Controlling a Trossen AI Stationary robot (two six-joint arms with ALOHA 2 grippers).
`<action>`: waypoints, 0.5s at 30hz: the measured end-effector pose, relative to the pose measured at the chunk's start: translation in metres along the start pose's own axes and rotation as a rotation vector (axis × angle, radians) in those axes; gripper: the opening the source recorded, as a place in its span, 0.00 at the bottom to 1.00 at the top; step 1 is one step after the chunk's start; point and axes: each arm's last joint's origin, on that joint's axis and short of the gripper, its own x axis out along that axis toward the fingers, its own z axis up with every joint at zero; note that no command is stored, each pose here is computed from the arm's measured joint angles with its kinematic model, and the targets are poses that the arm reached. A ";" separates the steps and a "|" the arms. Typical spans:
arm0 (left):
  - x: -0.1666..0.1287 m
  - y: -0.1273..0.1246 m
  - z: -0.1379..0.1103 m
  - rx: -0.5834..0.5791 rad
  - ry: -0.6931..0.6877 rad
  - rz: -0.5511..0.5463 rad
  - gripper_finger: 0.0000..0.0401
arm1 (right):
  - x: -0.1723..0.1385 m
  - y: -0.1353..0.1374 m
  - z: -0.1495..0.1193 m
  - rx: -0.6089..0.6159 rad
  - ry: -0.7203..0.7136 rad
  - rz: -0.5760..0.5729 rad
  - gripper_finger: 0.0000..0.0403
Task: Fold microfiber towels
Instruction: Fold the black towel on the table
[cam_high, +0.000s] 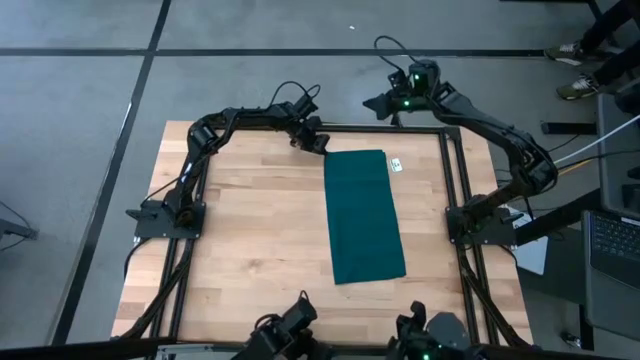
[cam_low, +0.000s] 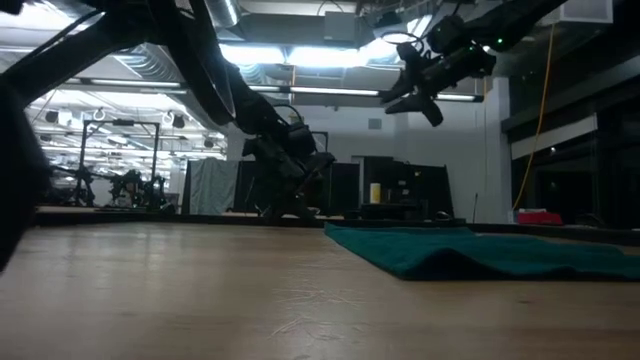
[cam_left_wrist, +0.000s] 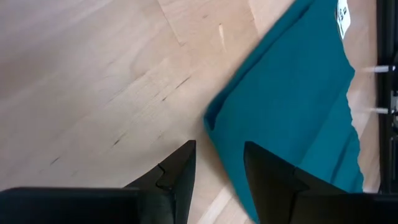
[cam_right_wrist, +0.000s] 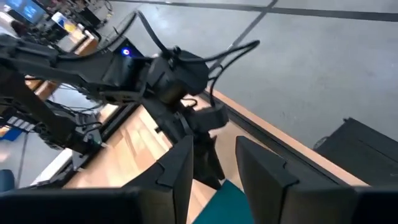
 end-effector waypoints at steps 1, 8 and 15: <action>0.000 0.000 0.000 -0.005 -0.003 -0.001 0.33 | -0.002 0.000 0.002 0.000 -0.005 0.008 0.31; 0.001 -0.001 0.004 -0.004 0.012 0.003 0.33 | -0.006 -0.006 0.006 0.012 -0.004 0.021 0.33; 0.008 -0.002 0.017 0.015 0.153 0.050 0.25 | -0.006 -0.005 0.006 0.011 -0.001 0.038 0.34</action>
